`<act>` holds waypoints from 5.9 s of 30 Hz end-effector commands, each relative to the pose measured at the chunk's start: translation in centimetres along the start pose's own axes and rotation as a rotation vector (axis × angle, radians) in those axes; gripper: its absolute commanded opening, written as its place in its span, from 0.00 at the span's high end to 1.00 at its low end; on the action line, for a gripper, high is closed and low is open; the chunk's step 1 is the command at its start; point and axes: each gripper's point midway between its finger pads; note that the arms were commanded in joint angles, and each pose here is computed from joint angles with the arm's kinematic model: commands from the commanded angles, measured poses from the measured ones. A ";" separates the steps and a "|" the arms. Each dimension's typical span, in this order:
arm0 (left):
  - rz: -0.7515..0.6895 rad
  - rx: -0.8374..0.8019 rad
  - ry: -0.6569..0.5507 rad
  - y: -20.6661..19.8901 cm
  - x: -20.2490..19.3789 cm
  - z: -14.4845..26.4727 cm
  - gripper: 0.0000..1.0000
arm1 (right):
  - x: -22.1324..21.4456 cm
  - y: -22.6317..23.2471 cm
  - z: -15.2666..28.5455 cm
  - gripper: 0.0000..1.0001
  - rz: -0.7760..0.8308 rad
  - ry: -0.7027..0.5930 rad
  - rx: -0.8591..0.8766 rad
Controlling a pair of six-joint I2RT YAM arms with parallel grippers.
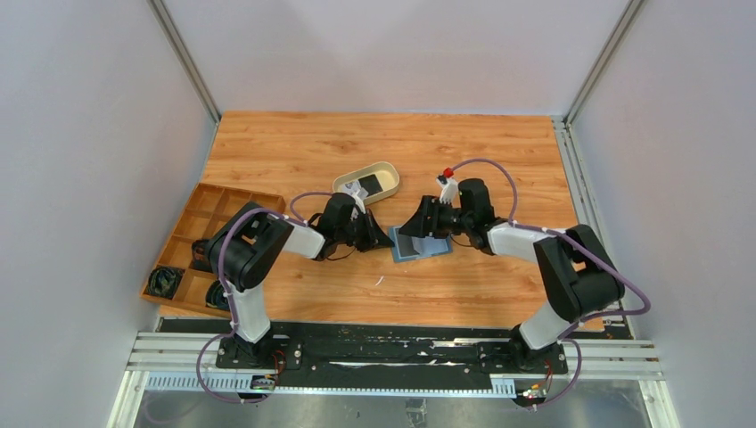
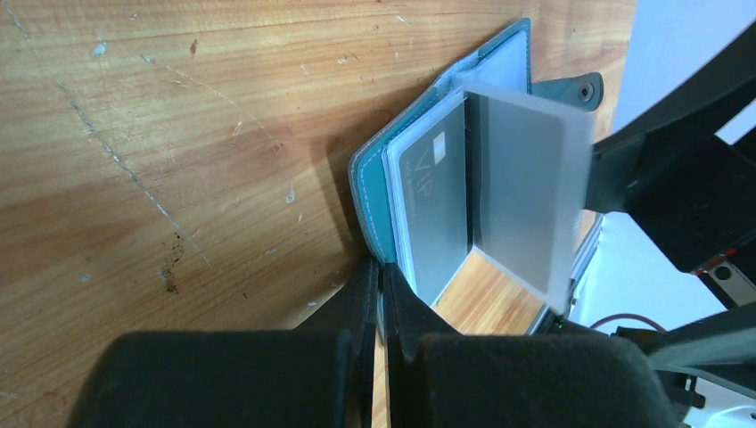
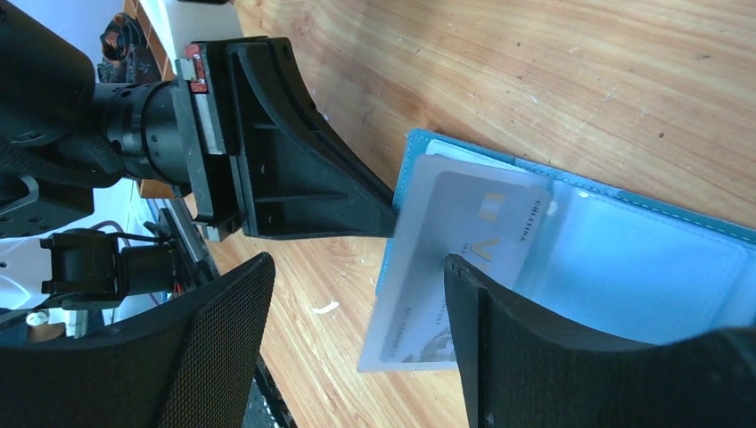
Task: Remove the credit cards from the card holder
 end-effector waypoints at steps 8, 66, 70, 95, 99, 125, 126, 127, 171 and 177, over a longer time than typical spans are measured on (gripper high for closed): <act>0.016 0.094 0.091 2.9 -3.0 -0.2 1.00 | -0.5 -0.7 -1.5 0.26 -0.024 0.045 -0.040; 0.017 0.098 0.116 3.2 -3.2 -0.7 1.00 | -4.2 -2.5 -1.7 0.32 -0.289 0.094 0.191; 0.016 0.098 0.117 3.2 -3.2 -0.7 1.00 | -5.1 -2.8 -2.5 0.32 -0.305 0.123 0.175; 0.019 0.106 0.119 3.5 -3.5 -0.6 1.00 | -3.3 -3.2 -1.3 0.37 -0.329 0.140 0.160; 0.019 0.107 0.121 3.5 -3.6 -0.6 1.00 | -3.5 -3.7 -1.0 0.40 -0.339 0.143 0.153; 0.024 0.104 0.137 3.7 -4.0 -0.7 1.00 | -2.4 -7.3 1.4 0.67 -0.395 0.083 0.122; 0.023 0.103 0.136 3.7 -3.9 -0.8 1.00 | -2.5 -7.7 1.6 0.74 -0.398 0.085 0.112; 0.022 0.103 0.136 3.7 -3.9 -0.8 1.00 | -2.6 -7.9 1.7 0.77 -0.401 0.086 0.108; 0.109 0.351 0.117 10.8 -6.8 8.5 1.00 | 13.1 5.4 -11.7 1.00 0.010 0.076 -0.069; 0.081 0.379 0.162 11.0 -7.7 9.8 1.00 | 11.9 5.0 -15.6 1.00 -0.012 0.111 -0.070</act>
Point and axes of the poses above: each gripper's point midway between its finger pads, its own z axis back along the fingers, its own y axis along the line the jaws close on, x = y × z, and after that the axes turned 11 degrees about -z, right-handed
